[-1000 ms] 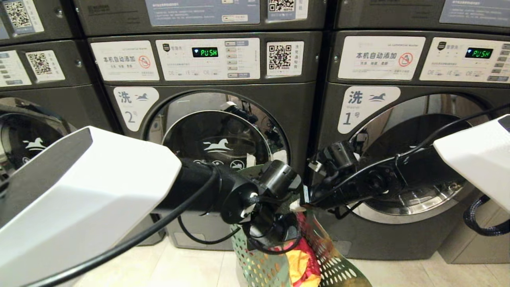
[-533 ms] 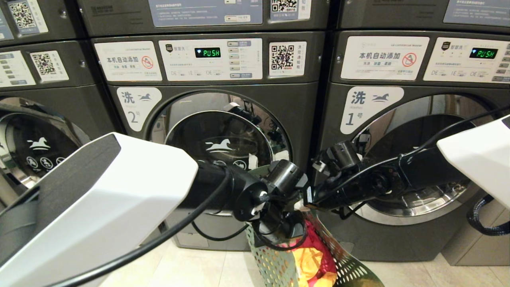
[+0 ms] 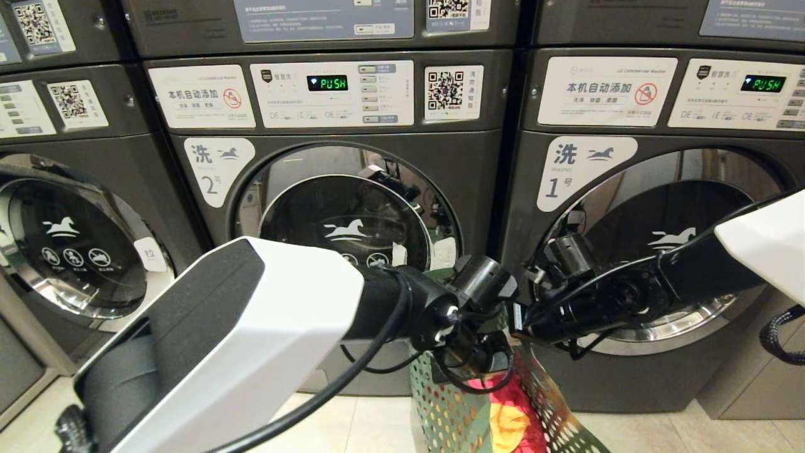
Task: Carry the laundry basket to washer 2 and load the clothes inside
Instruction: Pick up the clothes basket and put it beside the washing machine
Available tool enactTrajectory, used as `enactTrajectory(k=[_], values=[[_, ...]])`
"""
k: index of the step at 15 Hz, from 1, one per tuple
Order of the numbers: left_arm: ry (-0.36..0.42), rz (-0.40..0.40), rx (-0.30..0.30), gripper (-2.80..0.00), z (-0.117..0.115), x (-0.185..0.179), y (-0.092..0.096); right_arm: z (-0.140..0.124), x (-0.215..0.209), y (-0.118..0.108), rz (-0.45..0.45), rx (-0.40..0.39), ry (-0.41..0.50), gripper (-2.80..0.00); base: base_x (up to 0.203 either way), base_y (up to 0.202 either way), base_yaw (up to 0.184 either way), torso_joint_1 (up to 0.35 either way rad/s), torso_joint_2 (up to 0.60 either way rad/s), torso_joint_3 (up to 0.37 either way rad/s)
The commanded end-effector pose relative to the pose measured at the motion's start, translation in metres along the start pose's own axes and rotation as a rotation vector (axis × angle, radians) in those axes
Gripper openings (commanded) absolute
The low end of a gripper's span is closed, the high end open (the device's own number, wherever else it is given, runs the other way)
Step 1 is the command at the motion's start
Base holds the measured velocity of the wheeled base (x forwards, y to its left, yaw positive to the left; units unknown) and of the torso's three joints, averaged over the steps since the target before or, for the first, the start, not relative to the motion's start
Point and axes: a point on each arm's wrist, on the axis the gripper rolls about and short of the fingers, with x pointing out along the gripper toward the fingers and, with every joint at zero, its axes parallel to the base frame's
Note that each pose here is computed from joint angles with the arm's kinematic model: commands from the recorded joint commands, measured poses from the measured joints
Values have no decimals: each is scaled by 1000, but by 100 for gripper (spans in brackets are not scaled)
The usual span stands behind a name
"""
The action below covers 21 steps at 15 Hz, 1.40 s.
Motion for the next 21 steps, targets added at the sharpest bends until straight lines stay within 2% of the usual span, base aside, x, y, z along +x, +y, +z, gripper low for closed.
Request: enactTrajectory(k=[1, 3, 8, 11, 21], values=[[16, 0, 19, -280, -5, 25, -7, 0, -12, -24, -35, 59, -6, -280, 0, 0, 0, 0, 0, 0], [34, 10, 77, -280, -13, 41, -5, -3, -14, -39, -47, 84, -27, -280, 0, 0, 0, 0, 0, 0], [52, 15, 126, -280, -26, 59, -7, -16, -12, -70, -72, 126, -58, -280, 0, 0, 0, 0, 0, 0], [-1, 65, 180, -280, -36, 71, -10, -23, -11, -76, -75, 132, -61, -280, 0, 0, 0, 0, 0, 0], [0, 51, 207, -280, -43, 66, -19, -24, -14, -82, -82, 144, -69, -280, 0, 0, 0, 0, 0, 0]])
